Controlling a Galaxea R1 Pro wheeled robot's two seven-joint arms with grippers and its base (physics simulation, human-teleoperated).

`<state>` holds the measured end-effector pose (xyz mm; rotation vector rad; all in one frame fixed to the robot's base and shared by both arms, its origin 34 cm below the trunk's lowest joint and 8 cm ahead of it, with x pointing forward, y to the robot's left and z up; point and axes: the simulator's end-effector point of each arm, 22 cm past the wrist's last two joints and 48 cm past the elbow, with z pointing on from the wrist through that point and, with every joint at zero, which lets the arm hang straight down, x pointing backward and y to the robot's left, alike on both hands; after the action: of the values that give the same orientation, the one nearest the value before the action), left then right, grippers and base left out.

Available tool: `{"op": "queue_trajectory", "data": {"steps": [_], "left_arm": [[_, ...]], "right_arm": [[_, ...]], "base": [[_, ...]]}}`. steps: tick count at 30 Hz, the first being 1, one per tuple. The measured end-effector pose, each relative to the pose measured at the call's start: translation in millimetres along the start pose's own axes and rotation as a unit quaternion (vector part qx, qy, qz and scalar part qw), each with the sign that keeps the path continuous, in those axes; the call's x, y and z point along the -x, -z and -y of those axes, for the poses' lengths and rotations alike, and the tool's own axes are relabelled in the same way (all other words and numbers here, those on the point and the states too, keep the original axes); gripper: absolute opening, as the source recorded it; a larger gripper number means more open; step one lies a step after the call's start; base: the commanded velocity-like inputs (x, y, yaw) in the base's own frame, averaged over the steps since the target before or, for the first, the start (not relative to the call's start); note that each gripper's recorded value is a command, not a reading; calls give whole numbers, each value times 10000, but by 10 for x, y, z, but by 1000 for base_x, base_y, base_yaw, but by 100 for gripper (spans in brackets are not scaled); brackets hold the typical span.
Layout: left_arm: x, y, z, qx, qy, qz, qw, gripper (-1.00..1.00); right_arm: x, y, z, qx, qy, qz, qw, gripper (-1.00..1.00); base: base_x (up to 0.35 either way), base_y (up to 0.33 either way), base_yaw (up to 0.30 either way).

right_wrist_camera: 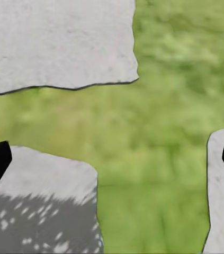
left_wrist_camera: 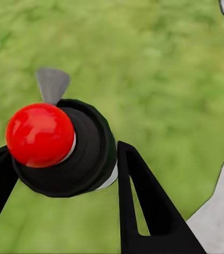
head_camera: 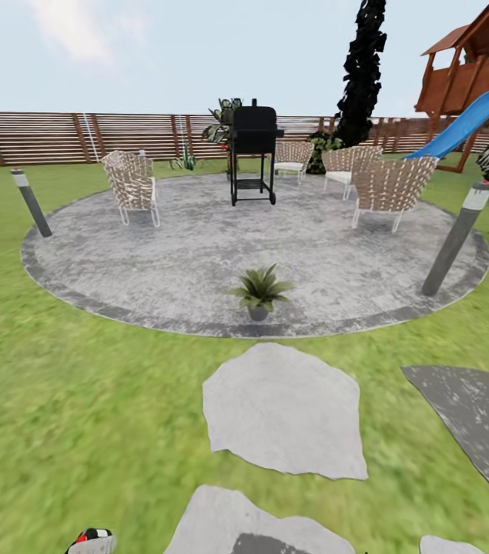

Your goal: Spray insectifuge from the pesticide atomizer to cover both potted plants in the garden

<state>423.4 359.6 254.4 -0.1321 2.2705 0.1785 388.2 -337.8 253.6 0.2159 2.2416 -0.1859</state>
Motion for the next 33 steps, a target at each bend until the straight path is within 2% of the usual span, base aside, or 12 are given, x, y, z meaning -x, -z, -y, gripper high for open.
{"op": "queue_trajectory", "data": {"steps": [5, 22, 33], "left_arm": [[1, 0, 2, -2, -1, 1, 10000, -100], [-7, 2, 18, -8, 12, -7, 10000, -100], [-8, 3, 23, -12, 10, -8, 10000, -100]], "right_arm": [[9, -3, 16, -19, -3, 12, 10000, 100], [20, -8, 27, -16, 10, 24, 10000, 100], [16, -6, 25, -15, 8, 18, 10000, 100]], "base": [[294, -144, 153], [298, -145, 6], [304, -168, 112]]}}
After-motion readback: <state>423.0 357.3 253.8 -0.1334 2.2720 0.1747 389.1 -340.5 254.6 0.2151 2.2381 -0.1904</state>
